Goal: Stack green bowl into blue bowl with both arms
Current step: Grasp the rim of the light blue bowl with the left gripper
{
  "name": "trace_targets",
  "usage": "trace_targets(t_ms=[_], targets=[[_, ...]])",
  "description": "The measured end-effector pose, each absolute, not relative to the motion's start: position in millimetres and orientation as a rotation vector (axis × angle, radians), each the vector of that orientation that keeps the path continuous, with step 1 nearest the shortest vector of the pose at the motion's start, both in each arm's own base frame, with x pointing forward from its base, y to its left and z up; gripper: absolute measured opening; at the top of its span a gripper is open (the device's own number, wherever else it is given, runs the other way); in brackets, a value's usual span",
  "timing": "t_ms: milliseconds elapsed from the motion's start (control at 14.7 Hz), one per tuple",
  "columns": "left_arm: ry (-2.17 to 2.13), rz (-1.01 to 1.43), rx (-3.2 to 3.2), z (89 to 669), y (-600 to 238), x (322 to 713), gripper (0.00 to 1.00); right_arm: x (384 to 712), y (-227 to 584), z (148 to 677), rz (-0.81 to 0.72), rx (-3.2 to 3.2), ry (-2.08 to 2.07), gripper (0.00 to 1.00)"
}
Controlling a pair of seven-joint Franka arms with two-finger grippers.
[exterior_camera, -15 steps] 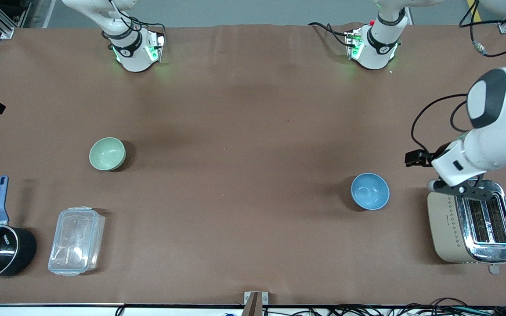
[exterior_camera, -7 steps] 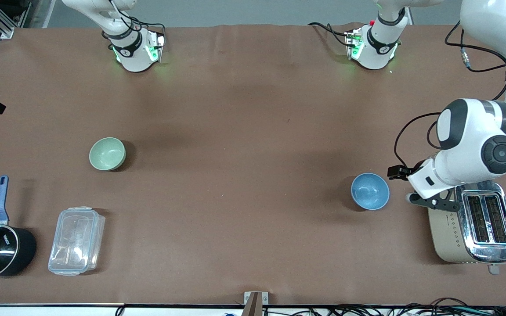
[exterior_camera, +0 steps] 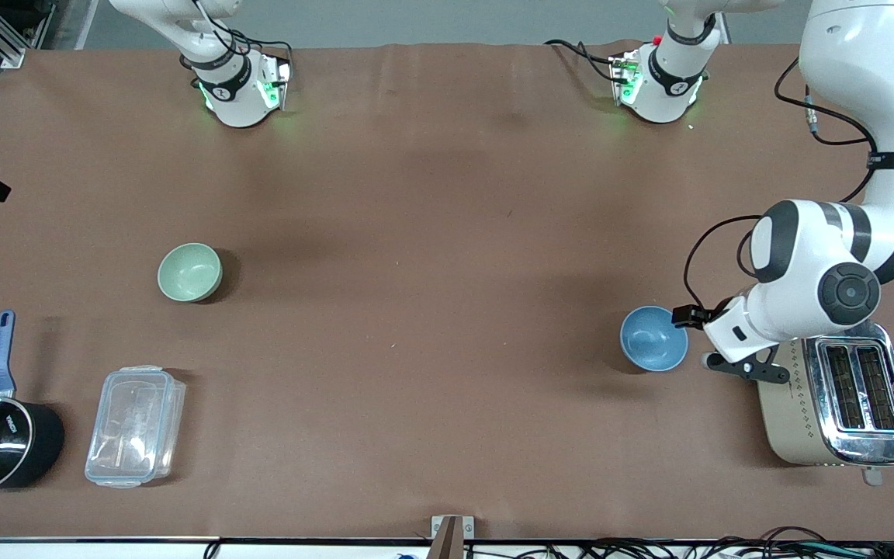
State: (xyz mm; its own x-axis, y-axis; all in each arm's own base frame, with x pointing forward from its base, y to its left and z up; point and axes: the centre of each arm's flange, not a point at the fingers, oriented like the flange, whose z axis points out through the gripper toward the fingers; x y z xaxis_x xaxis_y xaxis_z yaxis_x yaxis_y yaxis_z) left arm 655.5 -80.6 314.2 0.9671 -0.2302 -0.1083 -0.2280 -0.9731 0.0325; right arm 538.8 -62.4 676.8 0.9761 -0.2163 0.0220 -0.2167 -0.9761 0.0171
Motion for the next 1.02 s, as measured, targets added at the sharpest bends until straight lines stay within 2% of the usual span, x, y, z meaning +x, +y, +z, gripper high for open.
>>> trace_targets(t_ms=[409,614,682,750,1023], targets=[[-0.356,-0.099,3.091,242,-79,640,1.0,556,-89,642,-0.068,3.132,-0.575,1.0],[-0.351,-0.11,3.088,220,-77,635,0.97,565,-83,629,-0.105,3.132,-0.732,1.0],[-0.35,-0.115,3.088,216,-77,634,0.93,569,-81,625,-0.108,3.141,-0.757,1.0],[-0.35,-0.118,3.087,214,-77,633,0.84,573,-80,621,-0.106,3.15,-0.774,1.0],[-0.349,-0.112,3.087,212,-77,634,0.42,584,-79,606,-0.121,3.158,-0.817,1.0]])
